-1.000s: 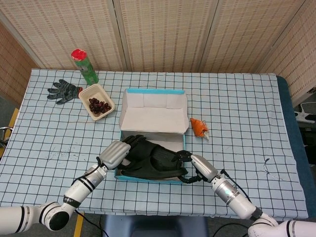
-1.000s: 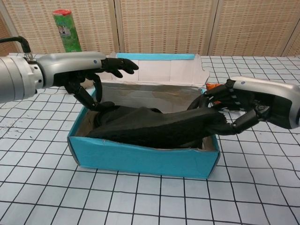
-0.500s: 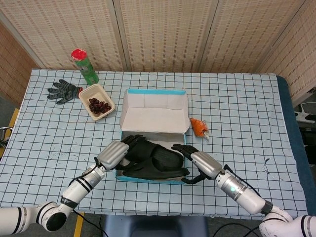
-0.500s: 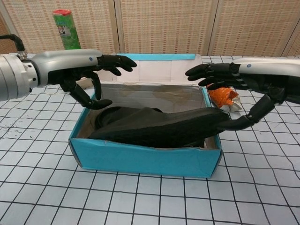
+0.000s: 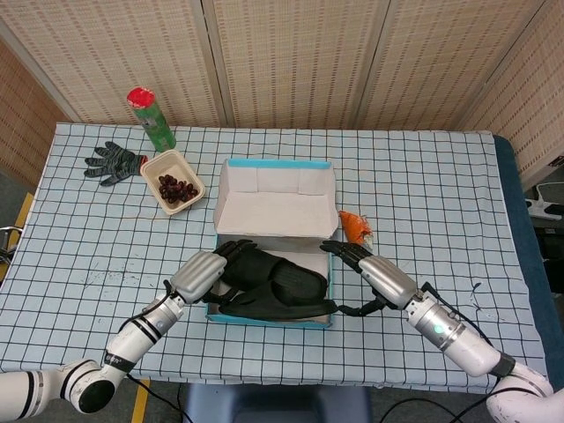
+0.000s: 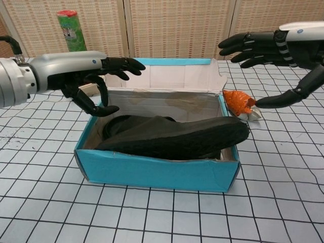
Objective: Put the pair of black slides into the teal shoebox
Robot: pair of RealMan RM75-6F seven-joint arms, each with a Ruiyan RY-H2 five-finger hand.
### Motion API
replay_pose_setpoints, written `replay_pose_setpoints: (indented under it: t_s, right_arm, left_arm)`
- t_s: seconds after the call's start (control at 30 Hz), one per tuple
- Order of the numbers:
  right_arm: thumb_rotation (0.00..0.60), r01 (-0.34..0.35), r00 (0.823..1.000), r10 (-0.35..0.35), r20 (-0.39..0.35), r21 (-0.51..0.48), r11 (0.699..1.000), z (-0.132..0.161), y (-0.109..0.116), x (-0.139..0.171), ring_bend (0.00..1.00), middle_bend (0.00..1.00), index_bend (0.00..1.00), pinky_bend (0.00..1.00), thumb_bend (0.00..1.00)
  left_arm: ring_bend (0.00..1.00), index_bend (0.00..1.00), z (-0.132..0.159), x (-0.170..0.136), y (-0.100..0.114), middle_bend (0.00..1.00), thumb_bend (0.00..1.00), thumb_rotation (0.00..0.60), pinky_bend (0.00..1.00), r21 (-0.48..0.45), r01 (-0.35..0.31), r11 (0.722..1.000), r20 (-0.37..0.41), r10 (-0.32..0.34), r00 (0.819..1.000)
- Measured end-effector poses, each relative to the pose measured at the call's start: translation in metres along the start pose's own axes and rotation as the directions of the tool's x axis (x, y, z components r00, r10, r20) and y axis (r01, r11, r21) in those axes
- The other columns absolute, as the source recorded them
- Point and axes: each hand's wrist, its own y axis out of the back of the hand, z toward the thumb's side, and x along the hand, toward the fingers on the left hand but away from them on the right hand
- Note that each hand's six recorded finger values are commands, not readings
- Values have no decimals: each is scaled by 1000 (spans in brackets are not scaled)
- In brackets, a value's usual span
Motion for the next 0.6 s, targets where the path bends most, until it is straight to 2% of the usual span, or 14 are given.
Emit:
replay_pose_setpoints:
  t_s: [0.4,0.6]
  right_arm:
    - [600,-50,999,49,12,119,992,-3,-25,-15,0,0,0,0,143]
    - [600,-39,999,36,22,141,989,-3,-32,-25,0,0,0,0,142]
  left_arm:
    - [65,0,0,1,-1,24,434,600,393,31,-19,999,-2,19,1000]
    - [65,0,-1,-2,2,24,434,600,390,31,-24,999,-4,24,1000]
